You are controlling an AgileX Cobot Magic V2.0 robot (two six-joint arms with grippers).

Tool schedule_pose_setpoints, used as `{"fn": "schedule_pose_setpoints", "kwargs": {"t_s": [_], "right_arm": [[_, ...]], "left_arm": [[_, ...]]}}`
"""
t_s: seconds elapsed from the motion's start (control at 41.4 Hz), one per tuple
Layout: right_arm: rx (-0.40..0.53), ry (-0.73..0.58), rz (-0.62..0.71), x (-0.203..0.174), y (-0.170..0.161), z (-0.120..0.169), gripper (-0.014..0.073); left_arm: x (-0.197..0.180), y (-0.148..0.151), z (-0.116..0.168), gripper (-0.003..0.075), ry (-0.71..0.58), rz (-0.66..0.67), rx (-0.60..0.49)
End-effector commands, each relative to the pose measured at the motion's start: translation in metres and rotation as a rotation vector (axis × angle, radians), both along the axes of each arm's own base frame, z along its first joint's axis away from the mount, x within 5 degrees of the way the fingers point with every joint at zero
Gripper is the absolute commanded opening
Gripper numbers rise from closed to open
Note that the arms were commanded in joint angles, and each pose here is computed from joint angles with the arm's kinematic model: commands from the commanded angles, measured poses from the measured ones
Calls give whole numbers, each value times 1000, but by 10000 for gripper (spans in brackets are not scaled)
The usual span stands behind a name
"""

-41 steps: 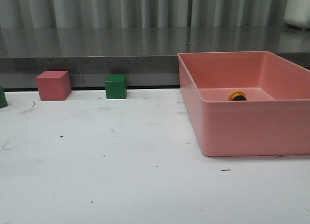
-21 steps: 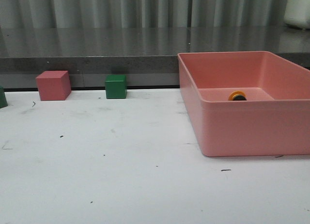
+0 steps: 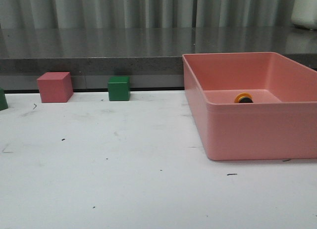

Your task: Place and stand button with both arms

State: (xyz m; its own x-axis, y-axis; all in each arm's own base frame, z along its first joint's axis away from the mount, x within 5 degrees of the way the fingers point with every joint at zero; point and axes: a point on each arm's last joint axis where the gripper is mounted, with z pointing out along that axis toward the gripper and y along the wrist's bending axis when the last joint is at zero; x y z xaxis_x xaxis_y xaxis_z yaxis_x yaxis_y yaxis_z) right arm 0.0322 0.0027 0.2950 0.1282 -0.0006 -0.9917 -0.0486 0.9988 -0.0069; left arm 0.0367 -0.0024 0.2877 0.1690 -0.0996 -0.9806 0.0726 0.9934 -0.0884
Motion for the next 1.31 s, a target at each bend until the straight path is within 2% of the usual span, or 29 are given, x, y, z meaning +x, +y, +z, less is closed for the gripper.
{"fn": "schedule_pose_setpoints", "kwargs": {"t_s": [0.0, 0.145, 0.314, 0.604, 0.894, 1.281], "right_arm": [[-8, -1, -1, -2, 0, 37, -69], [-14, 77, 6, 7, 1, 72, -69], [-19, 205, 11, 33, 2, 84, -69], [-24, 400, 16, 68, 3, 68, -69], [-25, 422, 16, 74, 4, 65, -69], [-26, 421, 16, 74, 3, 65, -68]], "left_arm": [[-7, 0, 46, -20, -5, -4, -12], [-1, -1, 88, -20, 145, -10, -1], [23, -3, 111, -20, 317, -14, 10], [63, -4, 100, -20, 461, -14, 16], [80, -5, 93, -20, 526, -13, 18], [81, -5, 95, -19, 502, -12, 18]]}}
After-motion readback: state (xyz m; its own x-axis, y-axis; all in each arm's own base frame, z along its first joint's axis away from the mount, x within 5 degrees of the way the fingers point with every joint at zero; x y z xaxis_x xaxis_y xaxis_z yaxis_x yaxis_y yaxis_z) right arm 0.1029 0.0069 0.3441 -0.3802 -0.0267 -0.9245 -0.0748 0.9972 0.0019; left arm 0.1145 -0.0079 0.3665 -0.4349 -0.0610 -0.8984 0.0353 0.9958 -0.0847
